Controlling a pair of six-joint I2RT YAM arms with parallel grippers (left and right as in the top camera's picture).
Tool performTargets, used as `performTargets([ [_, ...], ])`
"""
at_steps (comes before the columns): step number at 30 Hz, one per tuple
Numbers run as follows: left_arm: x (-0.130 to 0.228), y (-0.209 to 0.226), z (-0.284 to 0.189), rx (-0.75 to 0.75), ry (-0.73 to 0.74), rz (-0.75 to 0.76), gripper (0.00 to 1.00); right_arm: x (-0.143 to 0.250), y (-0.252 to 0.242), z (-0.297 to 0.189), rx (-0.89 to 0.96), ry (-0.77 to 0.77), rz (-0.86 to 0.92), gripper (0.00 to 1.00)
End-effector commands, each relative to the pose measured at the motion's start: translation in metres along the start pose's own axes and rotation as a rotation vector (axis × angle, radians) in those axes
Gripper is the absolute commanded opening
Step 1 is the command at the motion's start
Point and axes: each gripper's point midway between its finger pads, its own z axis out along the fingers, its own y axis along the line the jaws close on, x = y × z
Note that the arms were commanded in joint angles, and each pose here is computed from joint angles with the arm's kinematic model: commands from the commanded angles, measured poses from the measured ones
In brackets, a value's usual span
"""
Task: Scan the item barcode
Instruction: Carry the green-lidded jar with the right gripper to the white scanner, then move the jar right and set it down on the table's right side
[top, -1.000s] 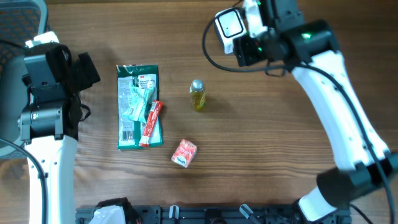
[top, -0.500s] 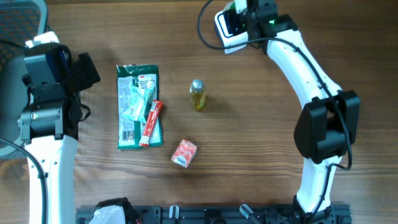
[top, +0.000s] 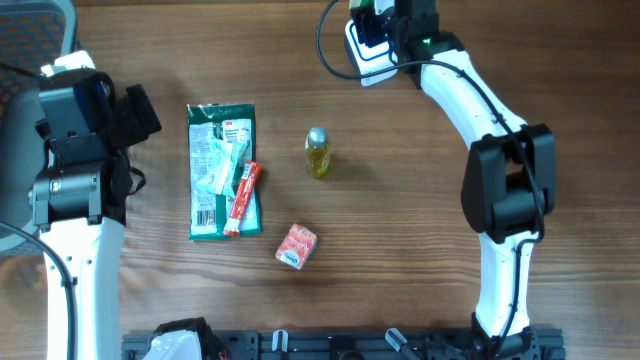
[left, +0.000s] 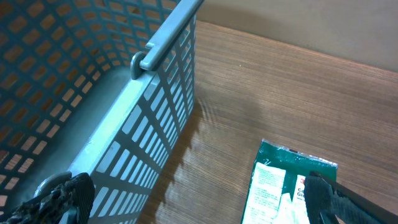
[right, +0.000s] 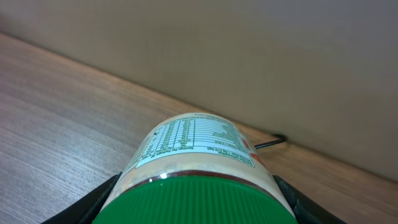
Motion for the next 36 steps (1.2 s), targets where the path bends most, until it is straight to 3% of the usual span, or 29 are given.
performTargets([
  [1, -0.002, 0.001, 0.0, 0.001, -0.003, -0.003, 1.0, -0.001, 0.014, 0.009, -0.074, -0.028, 0.016, 0.04],
  [19, -0.002, 0.001, 0.0, 0.001, -0.003, -0.003, 1.0, 0.017, 0.011, 0.027, -0.055, -0.022, 0.018, 0.07],
  [23, -0.002, 0.001, 0.0, 0.001, -0.003, -0.003, 1.0, -0.015, 0.007, 0.013, -0.043, -0.106, 0.008, 0.04],
  [29, -0.002, 0.001, 0.0, 0.001, -0.003, -0.003, 1.0, -0.091, -0.008, -0.06, -0.01, -0.226, 0.0, 0.04],
  [33, -0.002, 0.001, 0.0, 0.001, -0.003, -0.003, 1.0, -0.083, -0.034, -0.108, 0.031, -0.098, 0.043, 0.04],
  [36, -0.002, 0.001, 0.0, 0.001, -0.003, -0.003, 1.0, -0.025, -0.061, -0.129, 0.084, 0.137, 0.195, 0.05],
])
